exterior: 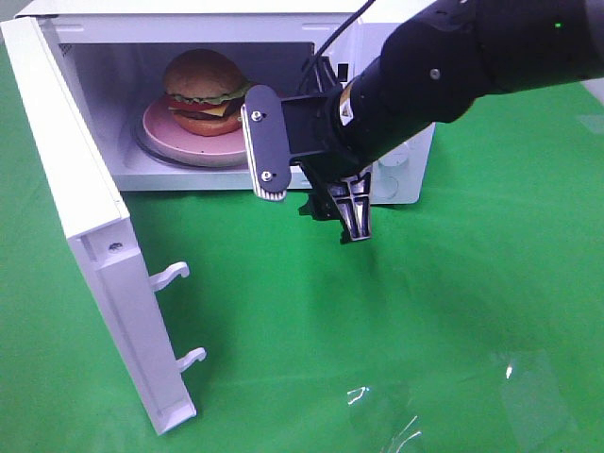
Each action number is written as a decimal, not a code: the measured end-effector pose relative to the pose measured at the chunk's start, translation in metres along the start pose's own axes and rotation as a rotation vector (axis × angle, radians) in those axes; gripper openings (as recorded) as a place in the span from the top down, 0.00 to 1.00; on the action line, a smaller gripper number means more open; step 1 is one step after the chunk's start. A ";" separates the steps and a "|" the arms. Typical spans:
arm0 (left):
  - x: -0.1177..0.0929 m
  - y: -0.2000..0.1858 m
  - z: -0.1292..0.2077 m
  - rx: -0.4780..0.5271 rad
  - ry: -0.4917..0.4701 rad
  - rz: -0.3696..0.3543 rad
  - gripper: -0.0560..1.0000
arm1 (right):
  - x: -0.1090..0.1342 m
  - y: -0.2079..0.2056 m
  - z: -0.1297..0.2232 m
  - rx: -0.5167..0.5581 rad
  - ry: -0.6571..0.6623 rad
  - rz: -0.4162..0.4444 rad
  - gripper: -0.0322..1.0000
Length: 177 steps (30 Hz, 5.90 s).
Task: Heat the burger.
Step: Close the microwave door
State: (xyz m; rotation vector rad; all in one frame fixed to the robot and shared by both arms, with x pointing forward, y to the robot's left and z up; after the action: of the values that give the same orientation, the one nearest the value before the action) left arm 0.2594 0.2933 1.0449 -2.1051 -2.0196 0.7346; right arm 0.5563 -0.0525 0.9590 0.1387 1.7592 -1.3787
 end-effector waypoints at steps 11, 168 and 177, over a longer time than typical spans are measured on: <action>0.000 0.000 0.000 0.000 0.000 0.000 0.01 | 0.031 -0.047 0.005 0.001 0.229 -0.003 0.29; 0.007 -0.005 -0.015 -0.109 0.036 -0.070 0.02 | 0.223 -0.329 0.049 0.208 1.650 0.754 0.32; 0.004 0.010 -0.033 -0.125 0.022 -0.068 0.37 | 0.223 -0.329 0.049 0.208 1.650 0.754 0.32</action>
State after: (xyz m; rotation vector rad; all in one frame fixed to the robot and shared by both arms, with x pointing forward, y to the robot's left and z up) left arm 0.2827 0.3041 1.0681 -2.0868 -2.1666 0.5855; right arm 0.2615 -0.3082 1.0490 2.2932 2.2133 -0.7212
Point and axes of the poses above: a point on each arm's last joint axis where the gripper is mounted, y pointing out along that axis toward the gripper, x along the wrist's bending axis when the last joint is at zero, z = x × y, the point moved 3 cm from there along y, pointing out along that axis toward the gripper, and after that the axes turned 15 degrees about -y, right-handed, at the moved point
